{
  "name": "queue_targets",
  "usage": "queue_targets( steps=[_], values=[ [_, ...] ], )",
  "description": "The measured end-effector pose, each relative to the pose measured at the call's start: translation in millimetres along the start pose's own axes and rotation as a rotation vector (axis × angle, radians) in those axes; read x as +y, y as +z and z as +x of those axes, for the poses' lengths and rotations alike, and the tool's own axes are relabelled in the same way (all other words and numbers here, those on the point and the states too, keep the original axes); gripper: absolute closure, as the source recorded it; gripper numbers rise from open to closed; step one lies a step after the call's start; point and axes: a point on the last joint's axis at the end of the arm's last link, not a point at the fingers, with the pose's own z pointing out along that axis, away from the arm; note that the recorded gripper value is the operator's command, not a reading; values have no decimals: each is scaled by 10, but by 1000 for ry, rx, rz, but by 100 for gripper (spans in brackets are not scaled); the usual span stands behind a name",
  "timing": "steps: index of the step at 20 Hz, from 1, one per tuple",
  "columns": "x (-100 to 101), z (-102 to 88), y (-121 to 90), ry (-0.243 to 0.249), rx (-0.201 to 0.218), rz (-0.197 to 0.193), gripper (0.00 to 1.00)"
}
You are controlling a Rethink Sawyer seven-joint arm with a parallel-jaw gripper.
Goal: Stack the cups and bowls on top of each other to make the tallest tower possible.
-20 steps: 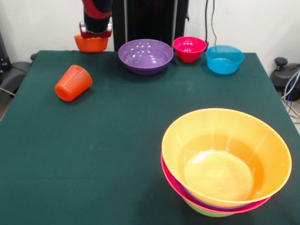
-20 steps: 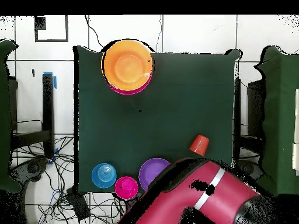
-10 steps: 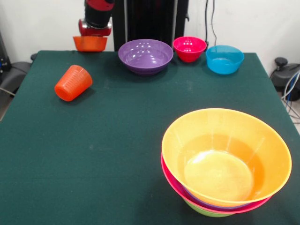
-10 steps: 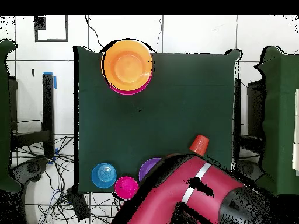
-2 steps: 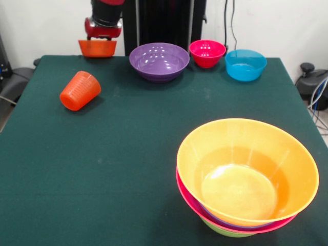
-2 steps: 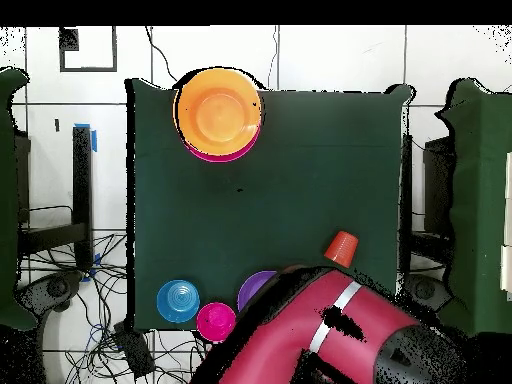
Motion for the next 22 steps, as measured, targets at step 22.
queue_targets(
  steps=[22],
  values=[
    [-563, -513, -229, -4, -276, 191, 0]
  ],
)
